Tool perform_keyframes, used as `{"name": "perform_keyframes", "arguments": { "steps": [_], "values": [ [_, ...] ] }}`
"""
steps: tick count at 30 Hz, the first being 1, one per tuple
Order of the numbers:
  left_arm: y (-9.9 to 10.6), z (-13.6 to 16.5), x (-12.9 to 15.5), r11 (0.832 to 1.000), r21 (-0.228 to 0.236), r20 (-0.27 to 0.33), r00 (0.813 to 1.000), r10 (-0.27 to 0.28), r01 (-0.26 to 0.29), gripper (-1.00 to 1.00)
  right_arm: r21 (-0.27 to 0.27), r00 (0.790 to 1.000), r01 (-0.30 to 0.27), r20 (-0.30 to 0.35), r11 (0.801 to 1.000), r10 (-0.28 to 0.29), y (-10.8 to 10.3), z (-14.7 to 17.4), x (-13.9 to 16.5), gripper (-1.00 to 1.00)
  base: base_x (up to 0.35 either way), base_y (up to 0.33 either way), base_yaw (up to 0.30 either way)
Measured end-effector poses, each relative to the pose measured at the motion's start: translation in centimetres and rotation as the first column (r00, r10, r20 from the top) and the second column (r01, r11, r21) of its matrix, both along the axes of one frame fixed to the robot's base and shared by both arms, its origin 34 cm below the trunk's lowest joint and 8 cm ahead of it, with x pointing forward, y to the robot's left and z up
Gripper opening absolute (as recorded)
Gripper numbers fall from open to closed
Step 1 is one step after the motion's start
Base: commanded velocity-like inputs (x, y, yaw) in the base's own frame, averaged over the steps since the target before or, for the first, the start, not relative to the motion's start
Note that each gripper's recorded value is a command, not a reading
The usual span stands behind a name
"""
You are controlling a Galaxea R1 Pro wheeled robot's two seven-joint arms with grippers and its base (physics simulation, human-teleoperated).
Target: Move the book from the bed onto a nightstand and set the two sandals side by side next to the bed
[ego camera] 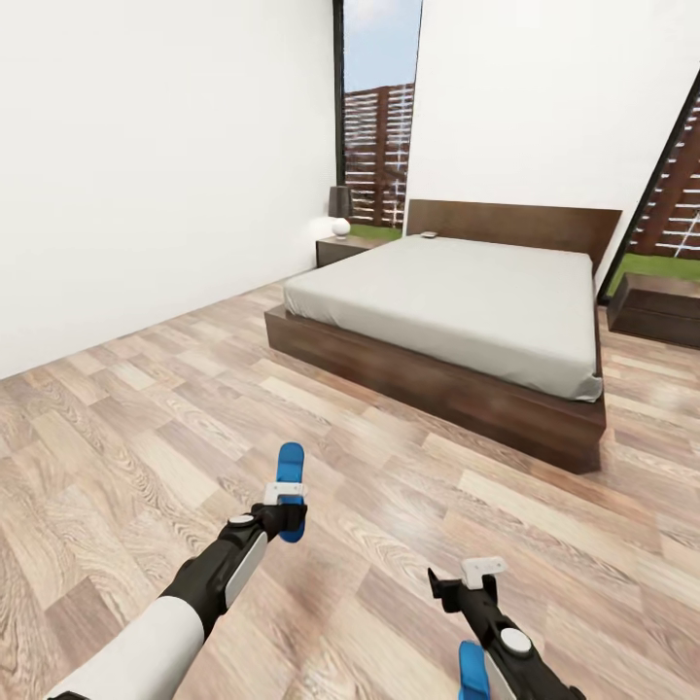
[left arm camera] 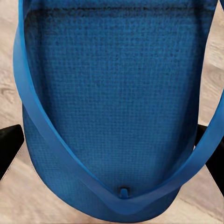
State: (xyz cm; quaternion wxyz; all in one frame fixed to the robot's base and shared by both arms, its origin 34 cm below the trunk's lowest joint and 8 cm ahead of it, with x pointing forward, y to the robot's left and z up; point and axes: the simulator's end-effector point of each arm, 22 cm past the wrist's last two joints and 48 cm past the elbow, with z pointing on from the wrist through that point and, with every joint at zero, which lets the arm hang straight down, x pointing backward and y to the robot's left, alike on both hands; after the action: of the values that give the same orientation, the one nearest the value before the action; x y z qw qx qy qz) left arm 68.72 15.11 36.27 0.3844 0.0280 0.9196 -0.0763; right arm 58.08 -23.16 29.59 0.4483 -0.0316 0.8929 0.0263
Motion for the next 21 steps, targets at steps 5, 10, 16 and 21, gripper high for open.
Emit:
{"name": "perform_keyframes", "arguments": {
  "steps": [5,10,16,21],
  "values": [
    [-2.0,1.9,0.9,0.999,-0.028,0.035,0.999,-0.014,0.015,-1.00,-0.086,0.978,0.070,-0.192,0.994,-0.086,-2.7,-2.0,-0.2,1.00,0.034,0.000,0.000],
    [-3.3,6.8,3.2,0.999,-0.042,0.128,0.992,-0.003,0.009,-1.00,-0.164,0.917,0.088,-0.371,0.983,-0.144,-4.5,-1.6,1.8,1.00,0.002,0.000,0.000],
    [-3.2,9.2,4.1,1.000,-0.030,0.154,0.988,0.003,0.001,-1.00,-0.170,0.898,0.082,-0.415,0.982,-0.147,-4.6,-2.3,1.1,1.00,0.000,0.000,0.000],
    [-3.0,5.5,2.1,1.000,-0.026,0.088,0.996,0.008,-0.006,-1.00,-0.171,0.889,0.078,-0.434,0.982,-0.146,-4.6,-3.4,0.6,1.00,0.000,0.000,0.000]
  ]
}}
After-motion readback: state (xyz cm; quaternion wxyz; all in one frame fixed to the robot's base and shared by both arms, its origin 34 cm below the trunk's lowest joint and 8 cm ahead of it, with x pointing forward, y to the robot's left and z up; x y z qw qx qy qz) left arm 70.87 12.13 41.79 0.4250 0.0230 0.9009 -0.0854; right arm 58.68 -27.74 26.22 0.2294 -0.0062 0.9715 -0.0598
